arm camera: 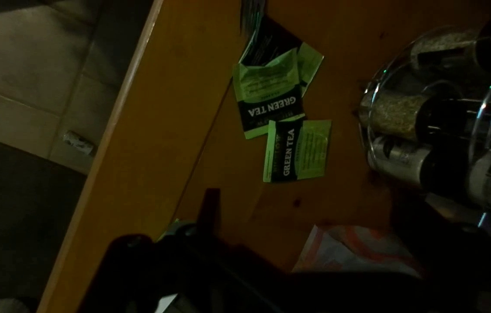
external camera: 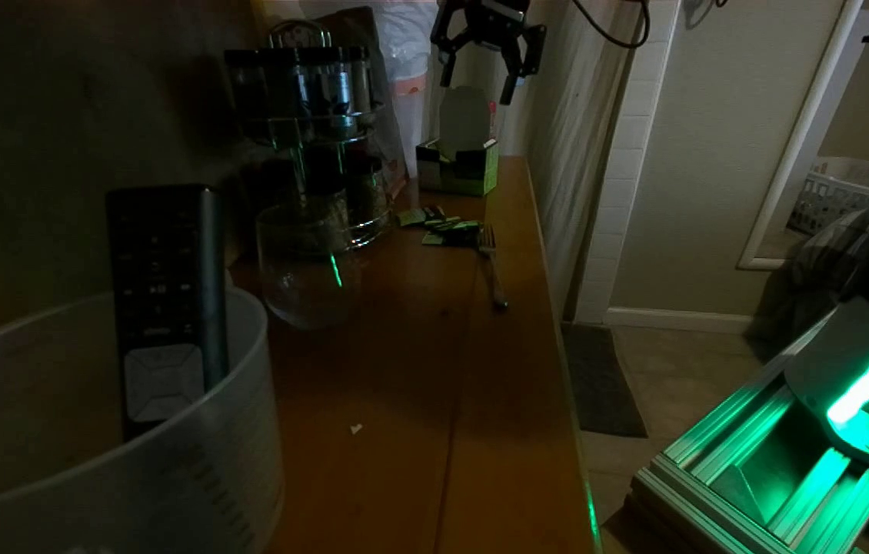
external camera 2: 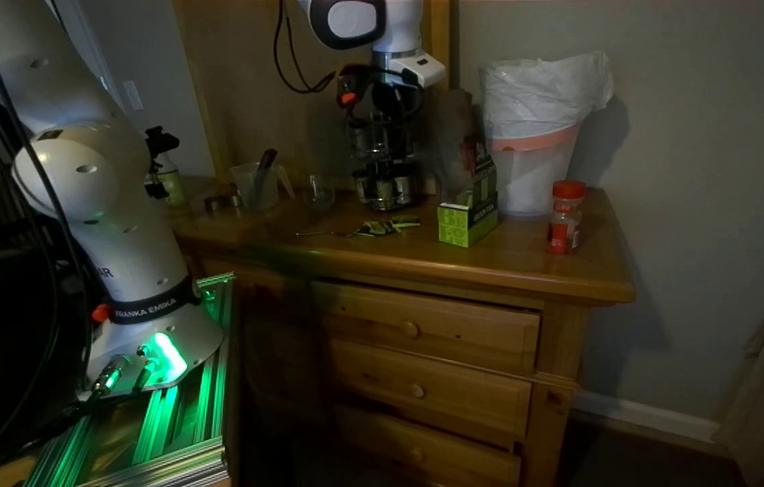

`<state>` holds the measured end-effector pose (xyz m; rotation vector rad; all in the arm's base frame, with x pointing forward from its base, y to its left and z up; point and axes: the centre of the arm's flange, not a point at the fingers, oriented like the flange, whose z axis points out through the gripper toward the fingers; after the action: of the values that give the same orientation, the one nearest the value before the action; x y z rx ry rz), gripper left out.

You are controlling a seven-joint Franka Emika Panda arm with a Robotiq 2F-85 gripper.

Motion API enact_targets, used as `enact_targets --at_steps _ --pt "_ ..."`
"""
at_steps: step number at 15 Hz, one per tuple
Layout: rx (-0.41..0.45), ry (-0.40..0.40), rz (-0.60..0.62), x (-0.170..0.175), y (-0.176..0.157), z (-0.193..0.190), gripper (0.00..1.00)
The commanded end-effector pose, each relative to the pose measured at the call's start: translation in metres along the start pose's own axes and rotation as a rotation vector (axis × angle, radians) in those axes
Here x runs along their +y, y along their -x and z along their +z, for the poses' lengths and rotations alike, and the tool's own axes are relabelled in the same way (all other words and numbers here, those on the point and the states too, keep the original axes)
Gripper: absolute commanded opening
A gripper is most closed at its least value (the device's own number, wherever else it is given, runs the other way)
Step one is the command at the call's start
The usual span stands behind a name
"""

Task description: Put one green sachet in the green box.

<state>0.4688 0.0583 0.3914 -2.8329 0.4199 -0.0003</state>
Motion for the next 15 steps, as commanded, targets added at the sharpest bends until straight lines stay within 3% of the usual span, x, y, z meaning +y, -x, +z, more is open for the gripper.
enact_targets --at_steps 1,8,11,15 --pt "-0.003 0.001 -0.002 -0.001 0.000 0.001 1.00" --pt "0.119 -0.037 -0.008 0.007 -0.040 0.052 1.00" --pt "0.106 -0.066 -0.096 0.004 -0.051 0.083 1.00" --pt "0.017 -0.169 -0.176 0.002 -0.054 0.115 1.00"
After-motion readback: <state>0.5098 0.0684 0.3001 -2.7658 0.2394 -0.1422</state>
